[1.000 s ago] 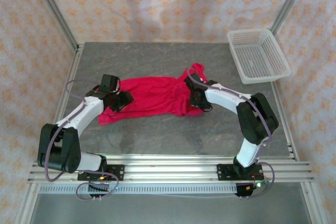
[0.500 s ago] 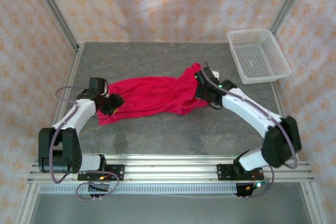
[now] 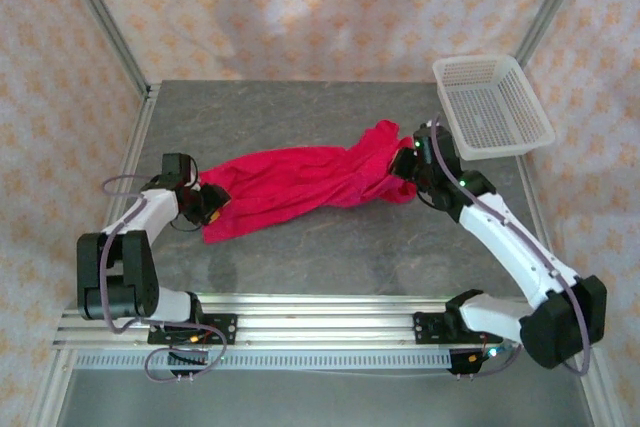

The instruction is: Fold the inside-out t-shirt

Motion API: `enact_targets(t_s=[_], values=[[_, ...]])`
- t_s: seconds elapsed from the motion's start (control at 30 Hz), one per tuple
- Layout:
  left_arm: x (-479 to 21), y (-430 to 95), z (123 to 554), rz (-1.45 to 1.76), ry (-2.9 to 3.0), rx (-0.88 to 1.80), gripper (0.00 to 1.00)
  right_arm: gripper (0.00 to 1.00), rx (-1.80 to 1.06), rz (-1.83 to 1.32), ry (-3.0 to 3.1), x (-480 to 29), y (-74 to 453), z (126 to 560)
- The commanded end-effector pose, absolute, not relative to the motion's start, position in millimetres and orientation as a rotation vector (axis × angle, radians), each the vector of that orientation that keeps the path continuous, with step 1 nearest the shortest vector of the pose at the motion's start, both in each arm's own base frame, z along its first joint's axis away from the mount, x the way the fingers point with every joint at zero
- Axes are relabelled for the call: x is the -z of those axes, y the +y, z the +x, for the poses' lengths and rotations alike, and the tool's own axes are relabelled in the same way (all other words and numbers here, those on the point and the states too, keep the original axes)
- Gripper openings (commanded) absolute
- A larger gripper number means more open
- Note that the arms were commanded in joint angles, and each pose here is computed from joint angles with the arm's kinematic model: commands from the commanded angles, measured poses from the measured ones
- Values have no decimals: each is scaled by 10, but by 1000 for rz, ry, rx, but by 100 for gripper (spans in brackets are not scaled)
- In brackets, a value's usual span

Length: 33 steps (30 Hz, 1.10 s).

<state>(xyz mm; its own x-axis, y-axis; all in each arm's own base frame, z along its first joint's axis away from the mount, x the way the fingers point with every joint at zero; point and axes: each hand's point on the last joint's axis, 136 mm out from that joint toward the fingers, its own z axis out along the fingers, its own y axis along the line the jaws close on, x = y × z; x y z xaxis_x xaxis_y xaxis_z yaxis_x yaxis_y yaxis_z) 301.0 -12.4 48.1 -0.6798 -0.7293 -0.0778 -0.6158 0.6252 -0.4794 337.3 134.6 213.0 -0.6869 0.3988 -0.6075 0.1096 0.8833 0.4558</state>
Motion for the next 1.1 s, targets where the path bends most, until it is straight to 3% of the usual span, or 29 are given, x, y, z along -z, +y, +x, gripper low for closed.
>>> enact_targets(t_s=[0.0, 0.17, 0.43, 0.6, 0.7, 0.8, 1.07], values=[[-346, -79, 3093, -1107, 2579, 589, 45, 0, -464, 363, 2525, -1724, 1436, 3402], [-134, -41, 3172, -1172, 2605, 571, 42, 0, -359, 338, 2787, -1246, 1479, 3344], [-178, 22, 3269, -1181, 2591, 546, 41, 6, -311, 311, 2778, -1308, 1388, 3275], [-212, 5, 3308, -1176, 2582, 565, 40, 24, -305, 300, 2773, -1323, 1362, 3224], [-212, -8, 3303, -1176, 2579, 576, 40, 23, -294, 303, 2778, -1290, 1347, 3215], [-210, -23, 3292, -1171, 2581, 582, 38, 14, -291, 305, 2782, -1276, 1349, 3219], [-194, -36, 3283, -1171, 2584, 591, 37, 22, -64, 277, 2791, -1177, 1075, 3064]])
